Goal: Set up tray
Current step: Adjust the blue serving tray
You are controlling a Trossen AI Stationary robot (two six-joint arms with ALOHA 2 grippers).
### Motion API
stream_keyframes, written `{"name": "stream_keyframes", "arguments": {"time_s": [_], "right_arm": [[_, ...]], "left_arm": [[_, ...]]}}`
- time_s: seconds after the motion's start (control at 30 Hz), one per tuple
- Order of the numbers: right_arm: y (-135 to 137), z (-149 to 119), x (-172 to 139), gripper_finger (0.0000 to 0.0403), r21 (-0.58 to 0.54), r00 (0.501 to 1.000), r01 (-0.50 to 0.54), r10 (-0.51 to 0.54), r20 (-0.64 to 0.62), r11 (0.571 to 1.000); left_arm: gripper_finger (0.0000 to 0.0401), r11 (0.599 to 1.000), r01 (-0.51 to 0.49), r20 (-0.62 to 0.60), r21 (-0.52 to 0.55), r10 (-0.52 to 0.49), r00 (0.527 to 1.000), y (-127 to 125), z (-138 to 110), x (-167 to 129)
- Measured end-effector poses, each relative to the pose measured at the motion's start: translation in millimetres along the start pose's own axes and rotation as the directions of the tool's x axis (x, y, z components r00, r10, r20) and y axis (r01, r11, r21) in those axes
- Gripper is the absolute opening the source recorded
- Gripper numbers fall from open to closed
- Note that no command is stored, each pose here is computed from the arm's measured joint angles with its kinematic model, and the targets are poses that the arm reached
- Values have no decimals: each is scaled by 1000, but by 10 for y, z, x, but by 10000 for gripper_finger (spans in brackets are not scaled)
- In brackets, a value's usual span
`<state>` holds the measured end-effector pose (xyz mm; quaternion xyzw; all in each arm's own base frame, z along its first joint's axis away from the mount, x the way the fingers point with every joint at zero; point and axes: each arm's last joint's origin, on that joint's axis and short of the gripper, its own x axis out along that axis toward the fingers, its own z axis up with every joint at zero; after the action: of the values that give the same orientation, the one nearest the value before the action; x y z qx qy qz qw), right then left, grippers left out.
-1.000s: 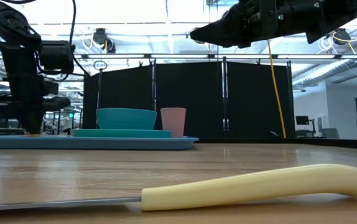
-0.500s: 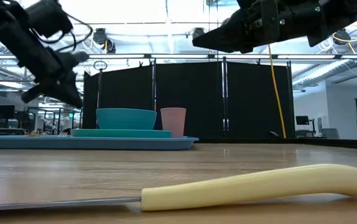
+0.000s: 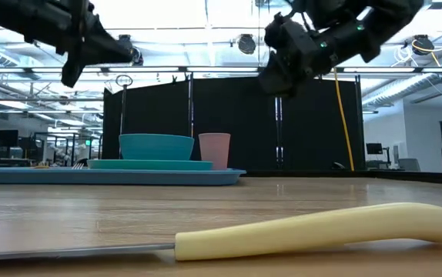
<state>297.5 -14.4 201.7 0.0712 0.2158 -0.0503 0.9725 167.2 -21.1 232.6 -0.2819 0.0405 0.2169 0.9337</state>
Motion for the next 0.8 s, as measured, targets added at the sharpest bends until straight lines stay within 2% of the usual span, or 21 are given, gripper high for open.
{"name": "stream_keyframes", "arguments": {"time_s": [0.13,0.27,0.5,0.8], "right_arm": [[-135,99,135,0,49,995,49,-45,-85,998],[-309,169,398,0,86,981,40,-23,-194,995],[-617,109,812,0,167,928,87,-19,-371,982],[-811,-30,901,0,215,893,157,-46,-448,964]], "left_arm": [[33,997,54,30,46,-56,998,-83,10,-41],[33,994,82,26,68,-84,996,-120,-2,-65],[33,990,118,9,81,-119,993,-167,-34,-105],[33,980,150,1,132,-152,988,-206,-51,-136]]}}
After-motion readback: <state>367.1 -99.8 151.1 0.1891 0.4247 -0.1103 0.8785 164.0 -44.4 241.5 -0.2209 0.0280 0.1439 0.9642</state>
